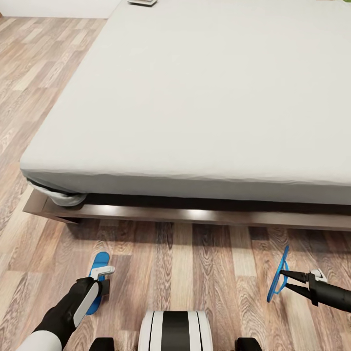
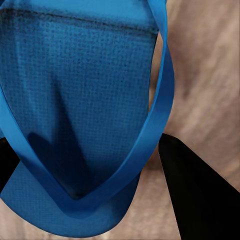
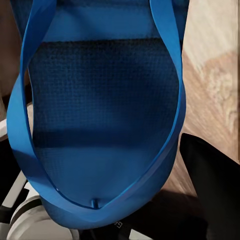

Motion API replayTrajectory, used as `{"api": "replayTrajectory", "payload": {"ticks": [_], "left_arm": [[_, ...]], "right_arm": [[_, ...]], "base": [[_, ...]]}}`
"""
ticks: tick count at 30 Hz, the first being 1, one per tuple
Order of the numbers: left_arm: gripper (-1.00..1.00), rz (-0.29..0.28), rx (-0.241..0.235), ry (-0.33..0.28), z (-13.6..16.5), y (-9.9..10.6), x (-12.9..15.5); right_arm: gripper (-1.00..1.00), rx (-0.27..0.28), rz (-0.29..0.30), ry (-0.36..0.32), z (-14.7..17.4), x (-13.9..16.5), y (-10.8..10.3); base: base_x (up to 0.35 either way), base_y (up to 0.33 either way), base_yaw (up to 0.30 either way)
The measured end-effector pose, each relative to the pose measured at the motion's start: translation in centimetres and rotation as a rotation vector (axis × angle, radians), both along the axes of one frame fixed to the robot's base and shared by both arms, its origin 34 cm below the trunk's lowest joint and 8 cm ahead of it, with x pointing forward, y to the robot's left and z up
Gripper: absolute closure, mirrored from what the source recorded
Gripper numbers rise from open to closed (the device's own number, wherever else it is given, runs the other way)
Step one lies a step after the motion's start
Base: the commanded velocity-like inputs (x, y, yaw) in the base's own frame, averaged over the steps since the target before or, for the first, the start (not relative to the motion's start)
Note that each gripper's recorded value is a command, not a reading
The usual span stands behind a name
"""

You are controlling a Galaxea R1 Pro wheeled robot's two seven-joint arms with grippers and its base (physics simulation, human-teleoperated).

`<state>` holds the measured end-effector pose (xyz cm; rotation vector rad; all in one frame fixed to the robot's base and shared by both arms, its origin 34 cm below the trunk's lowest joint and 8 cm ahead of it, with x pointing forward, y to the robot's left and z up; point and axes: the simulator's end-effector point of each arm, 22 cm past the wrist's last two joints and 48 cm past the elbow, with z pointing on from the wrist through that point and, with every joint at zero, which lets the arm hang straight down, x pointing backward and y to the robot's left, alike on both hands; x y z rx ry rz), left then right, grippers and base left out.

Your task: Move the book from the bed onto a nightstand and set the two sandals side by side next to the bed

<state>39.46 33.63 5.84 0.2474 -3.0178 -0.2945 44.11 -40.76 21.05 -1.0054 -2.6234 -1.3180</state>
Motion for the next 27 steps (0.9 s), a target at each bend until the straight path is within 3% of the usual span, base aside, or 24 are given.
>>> {"api": "replayTrajectory", "payload": {"ticks": [7,10,13,27], "left_arm": [[1.0,0.002,0.004,-0.026,0.0,0.2,0.6],[1.0,0.009,0.026,-0.119,0.0,0.8,2.6],[1.0,0.012,0.031,-0.153,0.0,0.8,3.2],[1.0,0.016,0.035,-0.163,-0.5,1.0,3.0]], "right_arm": [[1.0,0.001,-0.001,-0.001,0.0,0.0,0.0],[1.0,0.001,-0.001,0.0,0.0,0.0,0.0],[1.0,0.001,-0.001,-0.001,0.0,0.0,0.0],[1.0,0.0,0.0,0.012,-0.5,-0.3,0.0]], "base": [[0.0,0.0,0.0],[0.0,0.0,0.0],[0.0,0.0,0.0],[0.0,0.0,0.0]]}}
